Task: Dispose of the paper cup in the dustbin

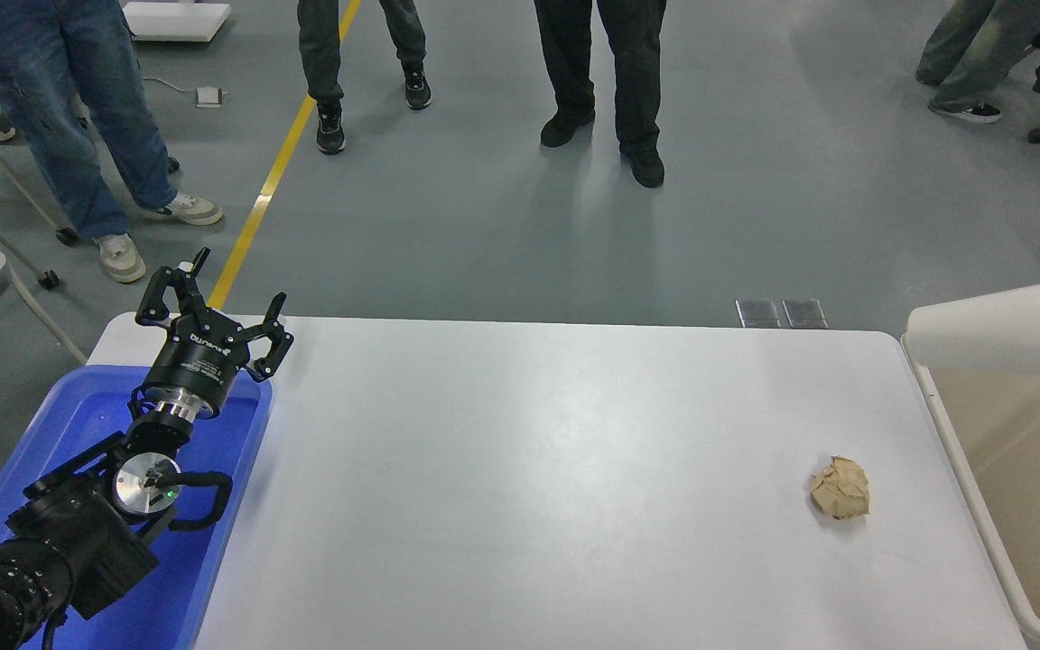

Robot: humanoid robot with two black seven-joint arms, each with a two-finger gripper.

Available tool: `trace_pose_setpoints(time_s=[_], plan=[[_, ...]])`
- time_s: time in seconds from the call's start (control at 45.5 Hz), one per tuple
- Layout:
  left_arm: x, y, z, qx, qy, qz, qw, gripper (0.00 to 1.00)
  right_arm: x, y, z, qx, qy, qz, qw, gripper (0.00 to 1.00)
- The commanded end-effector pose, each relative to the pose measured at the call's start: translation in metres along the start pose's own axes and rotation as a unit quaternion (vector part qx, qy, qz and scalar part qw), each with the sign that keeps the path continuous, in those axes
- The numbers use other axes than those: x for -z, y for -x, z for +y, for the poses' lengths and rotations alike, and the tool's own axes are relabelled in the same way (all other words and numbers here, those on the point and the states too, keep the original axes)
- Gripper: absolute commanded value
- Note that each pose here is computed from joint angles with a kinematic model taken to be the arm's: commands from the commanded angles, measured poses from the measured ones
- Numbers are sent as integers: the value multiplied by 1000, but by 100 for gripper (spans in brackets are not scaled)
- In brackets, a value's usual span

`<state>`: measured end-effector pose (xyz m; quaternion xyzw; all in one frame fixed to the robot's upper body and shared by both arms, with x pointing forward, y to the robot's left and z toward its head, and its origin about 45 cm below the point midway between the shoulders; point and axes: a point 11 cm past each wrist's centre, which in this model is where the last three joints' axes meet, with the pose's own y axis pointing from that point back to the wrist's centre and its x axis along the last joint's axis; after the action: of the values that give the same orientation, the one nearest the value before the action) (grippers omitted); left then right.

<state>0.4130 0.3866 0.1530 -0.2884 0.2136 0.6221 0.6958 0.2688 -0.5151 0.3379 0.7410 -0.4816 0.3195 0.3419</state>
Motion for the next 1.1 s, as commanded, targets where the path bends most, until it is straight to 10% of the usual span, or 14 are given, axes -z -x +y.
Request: trace_pose_setpoints(time_s=[0.0,0.505,1.077], plan=[[0,0,0,0,0,0,1000,100,-77,-49,23,-81,95,-31,992,0],[0,1,-1,0,0,0,1000,100,-199,-1,43,-171,313,-118,927,0],[0,0,-1,0,0,-1,1000,100,-234,101,36,-318,463,-520,643,0]])
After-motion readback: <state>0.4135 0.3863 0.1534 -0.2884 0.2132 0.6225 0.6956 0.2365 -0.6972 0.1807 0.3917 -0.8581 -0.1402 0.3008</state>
